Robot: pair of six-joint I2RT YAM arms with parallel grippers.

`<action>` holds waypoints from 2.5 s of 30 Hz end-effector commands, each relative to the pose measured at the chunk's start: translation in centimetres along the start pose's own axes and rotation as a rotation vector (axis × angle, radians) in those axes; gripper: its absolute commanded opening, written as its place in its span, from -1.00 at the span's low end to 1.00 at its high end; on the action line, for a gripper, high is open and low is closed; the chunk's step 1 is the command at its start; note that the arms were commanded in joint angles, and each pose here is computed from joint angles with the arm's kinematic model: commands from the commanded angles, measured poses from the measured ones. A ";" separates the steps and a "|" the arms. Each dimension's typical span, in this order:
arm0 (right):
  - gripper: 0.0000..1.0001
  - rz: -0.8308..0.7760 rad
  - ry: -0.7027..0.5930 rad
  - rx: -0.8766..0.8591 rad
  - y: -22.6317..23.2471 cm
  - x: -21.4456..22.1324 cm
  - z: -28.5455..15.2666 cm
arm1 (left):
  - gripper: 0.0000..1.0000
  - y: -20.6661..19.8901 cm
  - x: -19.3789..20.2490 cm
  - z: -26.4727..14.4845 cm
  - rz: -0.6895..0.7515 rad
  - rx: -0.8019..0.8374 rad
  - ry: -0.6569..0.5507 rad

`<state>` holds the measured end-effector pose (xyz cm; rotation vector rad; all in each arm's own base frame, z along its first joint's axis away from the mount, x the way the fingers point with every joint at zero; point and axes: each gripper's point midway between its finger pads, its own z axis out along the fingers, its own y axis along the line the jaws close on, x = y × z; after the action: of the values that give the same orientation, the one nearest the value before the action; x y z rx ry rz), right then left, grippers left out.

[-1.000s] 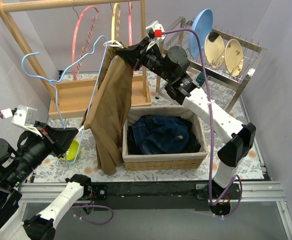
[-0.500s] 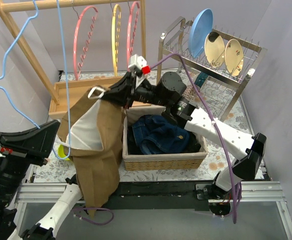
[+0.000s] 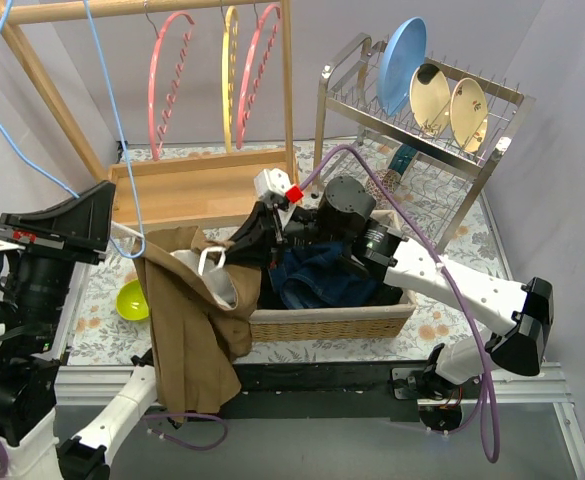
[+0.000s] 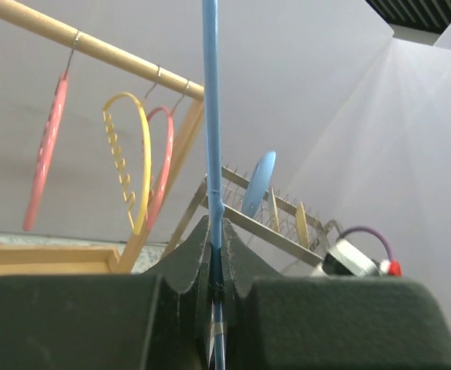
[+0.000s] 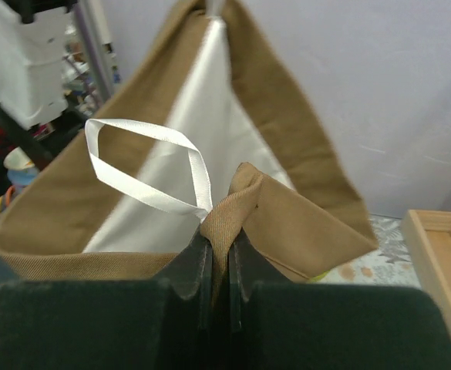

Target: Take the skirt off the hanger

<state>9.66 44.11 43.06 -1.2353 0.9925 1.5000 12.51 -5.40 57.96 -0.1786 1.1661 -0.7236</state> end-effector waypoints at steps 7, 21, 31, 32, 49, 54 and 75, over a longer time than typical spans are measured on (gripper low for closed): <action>-0.97 -0.090 0.130 -0.397 9.5 0.9 0.6 | -1.00 0.6 -3.0 4.0 0.073 -0.009 -0.208; -0.97 -0.103 0.314 -0.429 7.0 3.9 3.0 | -1.00 1.9 -5.1 7.4 0.205 -0.032 -0.428; -0.97 -0.169 0.327 -0.002 -0.5 7.9 1.7 | -1.00 -1.0 -7.0 8.2 0.128 0.071 -0.453; -0.97 -0.184 0.293 0.048 -1.2 6.7 1.5 | -1.00 -0.6 -6.8 8.3 0.133 0.048 -0.434; -0.97 -0.537 -0.403 0.545 -0.5 -26.1 -6.8 | -1.00 8.7 -3.7 3.7 0.282 -0.447 -0.212; -0.97 -0.707 -0.340 0.764 -3.1 -27.6 -9.5 | -1.00 11.7 -3.5 2.1 0.389 -0.627 -0.160; -0.97 -1.057 -0.329 1.137 -6.0 -35.5 -17.6 | -1.00 14.7 0.3 4.0 0.538 -0.727 0.062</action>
<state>27.34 31.17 63.98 -0.7055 0.8661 0.1856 23.05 4.49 51.60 -0.4464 1.4189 0.1786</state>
